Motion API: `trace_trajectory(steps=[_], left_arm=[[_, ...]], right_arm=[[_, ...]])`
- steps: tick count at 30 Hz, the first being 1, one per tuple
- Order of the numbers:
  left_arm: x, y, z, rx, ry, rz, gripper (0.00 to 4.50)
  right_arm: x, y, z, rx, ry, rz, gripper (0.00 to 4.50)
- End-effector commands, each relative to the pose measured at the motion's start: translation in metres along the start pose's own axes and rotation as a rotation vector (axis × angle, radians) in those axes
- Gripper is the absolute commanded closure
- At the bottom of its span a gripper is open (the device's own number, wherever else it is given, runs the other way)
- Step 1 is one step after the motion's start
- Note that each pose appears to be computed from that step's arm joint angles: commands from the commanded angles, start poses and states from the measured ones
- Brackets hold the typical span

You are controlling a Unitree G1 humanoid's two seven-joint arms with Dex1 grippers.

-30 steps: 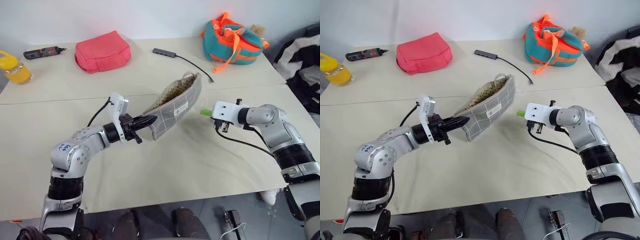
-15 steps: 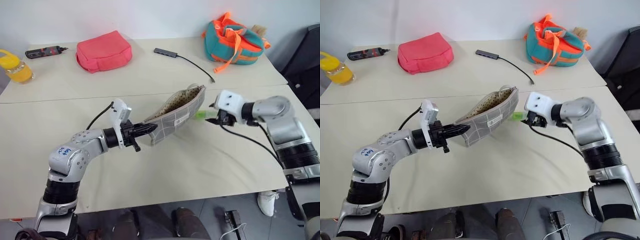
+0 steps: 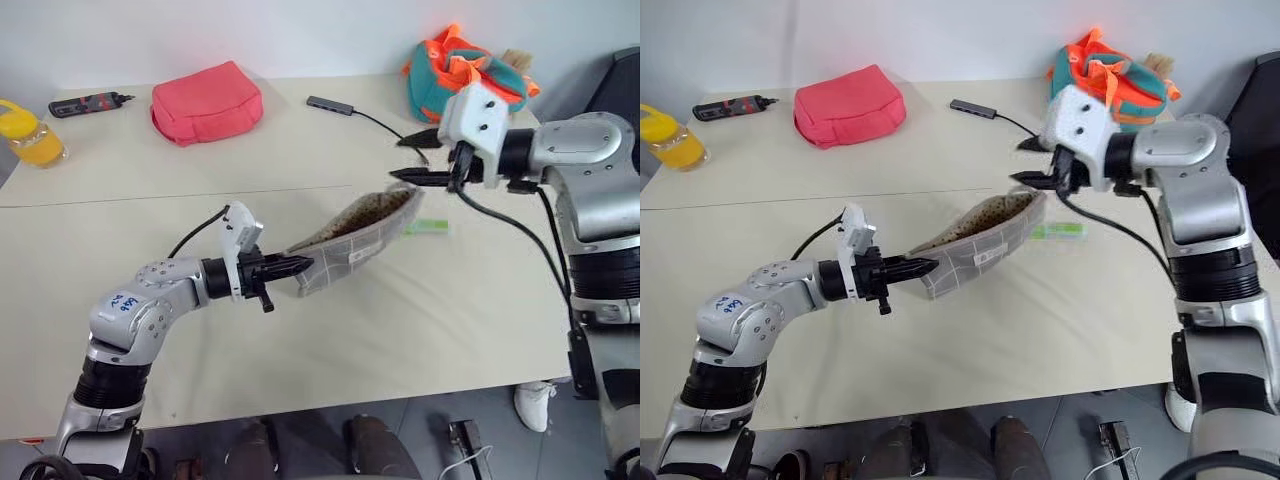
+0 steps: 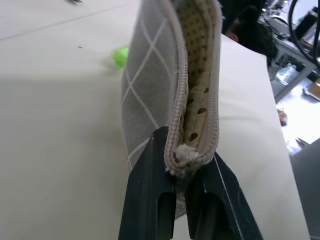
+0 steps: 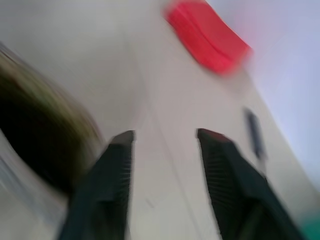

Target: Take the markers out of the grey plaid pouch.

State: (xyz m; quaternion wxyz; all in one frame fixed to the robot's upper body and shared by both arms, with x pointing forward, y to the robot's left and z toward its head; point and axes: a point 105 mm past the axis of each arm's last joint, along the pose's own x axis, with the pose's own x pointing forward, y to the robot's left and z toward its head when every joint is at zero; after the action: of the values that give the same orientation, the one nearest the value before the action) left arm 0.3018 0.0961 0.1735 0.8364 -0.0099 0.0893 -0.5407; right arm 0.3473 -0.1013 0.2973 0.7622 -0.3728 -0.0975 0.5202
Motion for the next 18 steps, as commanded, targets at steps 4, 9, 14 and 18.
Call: trace_trajectory(steps=[4,9,14,18], left_arm=[[0.005,0.0,0.008,0.03,-0.008,-0.013,4.5],[0.009,-0.003,0.008,0.028,-0.011,-0.019,4.5],[0.012,-0.004,0.007,0.027,-0.007,-0.029,4.5],[0.016,-0.003,0.005,0.017,-0.01,-0.034,4.5]], right_arm=[[0.012,0.032,-0.003,-0.087,0.038,0.156,3.67],[0.01,0.04,-0.021,-0.111,0.124,0.215,3.67],[0.016,0.051,-0.046,-0.159,0.228,0.275,3.67],[0.021,0.064,-0.054,-0.158,0.262,0.339,3.67]])
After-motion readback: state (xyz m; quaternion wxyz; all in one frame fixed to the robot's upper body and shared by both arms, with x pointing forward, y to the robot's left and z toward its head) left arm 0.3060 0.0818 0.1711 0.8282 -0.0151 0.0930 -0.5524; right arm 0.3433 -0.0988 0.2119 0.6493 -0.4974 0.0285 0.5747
